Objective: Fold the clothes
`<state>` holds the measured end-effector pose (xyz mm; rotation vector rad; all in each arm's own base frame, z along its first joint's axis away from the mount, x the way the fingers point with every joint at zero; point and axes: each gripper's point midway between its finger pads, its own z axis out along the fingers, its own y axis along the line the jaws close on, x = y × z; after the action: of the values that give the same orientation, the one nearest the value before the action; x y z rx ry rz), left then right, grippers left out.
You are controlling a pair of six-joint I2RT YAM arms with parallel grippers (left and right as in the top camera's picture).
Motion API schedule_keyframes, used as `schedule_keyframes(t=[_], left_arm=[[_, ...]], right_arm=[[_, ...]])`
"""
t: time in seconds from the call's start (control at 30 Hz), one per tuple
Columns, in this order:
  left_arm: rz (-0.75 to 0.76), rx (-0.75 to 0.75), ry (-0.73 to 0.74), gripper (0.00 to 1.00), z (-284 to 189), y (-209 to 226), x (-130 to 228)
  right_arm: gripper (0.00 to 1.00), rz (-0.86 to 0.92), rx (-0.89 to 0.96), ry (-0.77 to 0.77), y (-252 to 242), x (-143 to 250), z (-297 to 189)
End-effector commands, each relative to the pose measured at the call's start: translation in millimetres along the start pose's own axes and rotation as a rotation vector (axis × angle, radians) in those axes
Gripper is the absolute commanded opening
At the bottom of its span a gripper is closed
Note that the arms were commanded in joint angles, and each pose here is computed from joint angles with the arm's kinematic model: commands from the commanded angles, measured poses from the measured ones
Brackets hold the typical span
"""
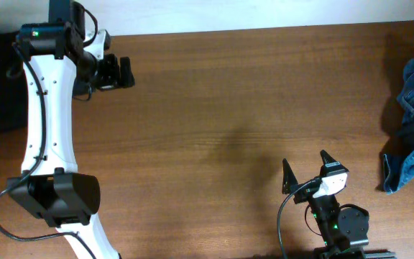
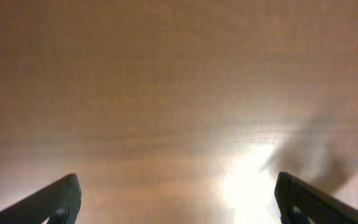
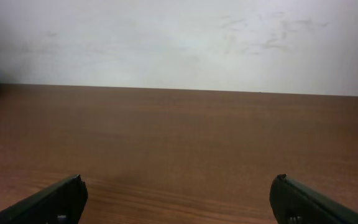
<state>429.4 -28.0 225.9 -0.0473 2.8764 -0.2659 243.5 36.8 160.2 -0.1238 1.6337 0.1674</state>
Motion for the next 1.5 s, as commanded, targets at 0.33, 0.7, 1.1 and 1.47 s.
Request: schedule_keyframes(t=[0.33, 0.7, 1.1, 1.47], left_arm=[[0.039, 0.002, -0.241, 0.99, -105.1, -17.4, 18.9], [0.070, 0.013, -0.421, 0.99, -140.1, -22.3, 45.6], [0.126, 0.030, -0.737, 0.99, -110.5, -14.9, 82.1], [0.142, 0.036, -0.831, 0.99, -29.6, 1.9, 125.8]], right_arm=[[0.99, 0.001, -0.017, 0.000, 3.5, 1.4, -0.3], [0.99, 0.001, -0.016, 0.000, 3.4, 1.4, -0.3], [0.99, 0.001, -0.017, 0.000, 3.5, 1.4, -0.3], [0.99, 0.000, -0.017, 0.000, 3.5, 1.4, -0.3]])
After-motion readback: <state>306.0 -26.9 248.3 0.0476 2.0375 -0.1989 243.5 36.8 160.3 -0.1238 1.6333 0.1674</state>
